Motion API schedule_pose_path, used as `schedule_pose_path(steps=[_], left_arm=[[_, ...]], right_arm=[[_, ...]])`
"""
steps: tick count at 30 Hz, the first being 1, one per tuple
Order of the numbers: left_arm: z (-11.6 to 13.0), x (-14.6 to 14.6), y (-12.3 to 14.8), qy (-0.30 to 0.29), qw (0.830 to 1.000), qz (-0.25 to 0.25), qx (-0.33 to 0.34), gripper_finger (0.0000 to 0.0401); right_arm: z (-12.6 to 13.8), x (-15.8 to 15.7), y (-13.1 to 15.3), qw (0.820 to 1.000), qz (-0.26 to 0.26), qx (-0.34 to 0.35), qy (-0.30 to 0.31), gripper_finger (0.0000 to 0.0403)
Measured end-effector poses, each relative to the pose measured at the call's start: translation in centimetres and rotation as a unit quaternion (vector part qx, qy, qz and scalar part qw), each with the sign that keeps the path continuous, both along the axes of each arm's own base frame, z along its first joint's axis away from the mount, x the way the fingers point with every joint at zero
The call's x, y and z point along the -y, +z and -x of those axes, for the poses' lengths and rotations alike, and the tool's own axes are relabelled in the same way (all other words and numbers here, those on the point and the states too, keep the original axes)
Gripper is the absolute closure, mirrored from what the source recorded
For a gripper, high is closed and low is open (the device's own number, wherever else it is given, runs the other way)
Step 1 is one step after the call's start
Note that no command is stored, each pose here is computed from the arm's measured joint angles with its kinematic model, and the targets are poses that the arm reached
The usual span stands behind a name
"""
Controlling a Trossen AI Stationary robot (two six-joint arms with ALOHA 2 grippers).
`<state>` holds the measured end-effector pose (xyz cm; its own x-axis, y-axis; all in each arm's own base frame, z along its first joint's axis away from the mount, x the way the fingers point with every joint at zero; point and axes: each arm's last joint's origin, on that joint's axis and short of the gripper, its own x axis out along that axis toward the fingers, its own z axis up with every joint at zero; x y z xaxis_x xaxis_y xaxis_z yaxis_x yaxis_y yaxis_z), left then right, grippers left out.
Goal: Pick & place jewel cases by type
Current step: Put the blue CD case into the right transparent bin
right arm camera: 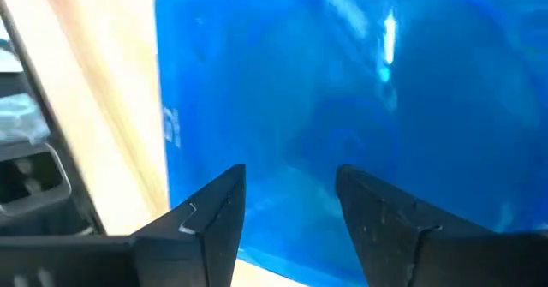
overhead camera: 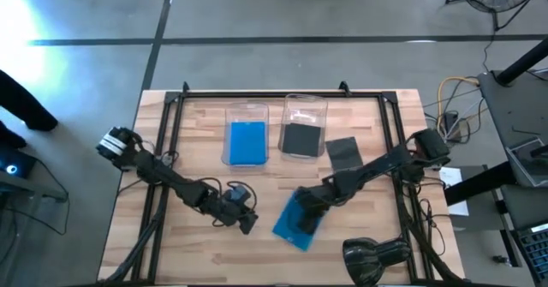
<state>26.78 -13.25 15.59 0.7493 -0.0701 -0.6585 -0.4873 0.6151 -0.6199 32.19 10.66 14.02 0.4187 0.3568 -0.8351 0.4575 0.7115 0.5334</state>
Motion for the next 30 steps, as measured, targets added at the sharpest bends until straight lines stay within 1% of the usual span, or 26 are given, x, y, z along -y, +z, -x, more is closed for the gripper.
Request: schedule_pose_path(steps=[2,4,6,8,10,12,15,18,21,23,25,27,30], left_arm=[[-0.2,0.2,-0.2,0.006,1.000,0.006,-0.005,0.0287],[-0.6,0.3,0.0,0.007,1.000,0.002,0.001,0.0287],[-1.2,0.2,0.5,0.008,1.000,-0.016,0.015,0.0287],[-1.8,-0.3,0.7,0.021,0.999,-0.037,0.021,0.0287],[-2.6,-0.9,0.7,0.029,0.998,-0.049,0.024,0.0287],[-3.3,-1.4,0.5,0.020,0.998,-0.057,0.017,0.0287],[-4.4,-1.5,-0.1,-0.013,0.998,-0.057,0.005,0.0287],[-5.3,-0.9,-0.8,-0.051,0.997,-0.052,-0.009,0.0287],[-6.2,-0.2,-1.7,-0.088,0.995,-0.043,-0.024,0.0287],[-6.7,0.4,-2.4,-0.109,0.993,-0.038,-0.032,0.0287],[-7.1,0.9,-2.7,-0.127,0.991,-0.027,-0.037,0.0287],[-7.3,1.2,-3.1,-0.133,0.990,-0.026,-0.038,0.0287],[-7.3,1.4,-3.6,-0.142,0.988,-0.023,-0.051,0.0287]], right_arm=[[-1.3,-0.1,1.7,0.999,0.015,0.029,0.007,0.0220],[-2.5,-0.1,4.1,0.998,0.017,0.068,0.003,0.0220],[-2.2,0.3,5.5,0.999,0.029,0.046,-0.008,0.0220],[-1.8,0.4,5.8,0.999,0.026,0.009,-0.031,0.0220],[-1.0,0.6,5.1,0.998,0.011,-0.043,-0.051,0.0219],[-0.3,0.5,4.1,0.995,-0.010,-0.072,-0.067,0.0213],[1.5,0.2,1.7,0.983,-0.031,-0.144,-0.111,0.0195],[3.0,-0.2,0.3,0.973,-0.035,-0.182,-0.136,0.0170],[3.4,-0.9,-0.3,0.974,-0.053,-0.167,-0.144,0.0144],[2.9,-1.3,-0.6,0.977,-0.081,-0.125,-0.155,0.0128],[2.4,-1.5,-1.3,0.974,-0.106,-0.095,-0.179,0.0115],[1.7,-1.5,-2.0,0.970,-0.120,-0.074,-0.200,0.0105],[1.0,-1.1,-2.9,0.965,-0.139,-0.072,-0.210,0.0096]])
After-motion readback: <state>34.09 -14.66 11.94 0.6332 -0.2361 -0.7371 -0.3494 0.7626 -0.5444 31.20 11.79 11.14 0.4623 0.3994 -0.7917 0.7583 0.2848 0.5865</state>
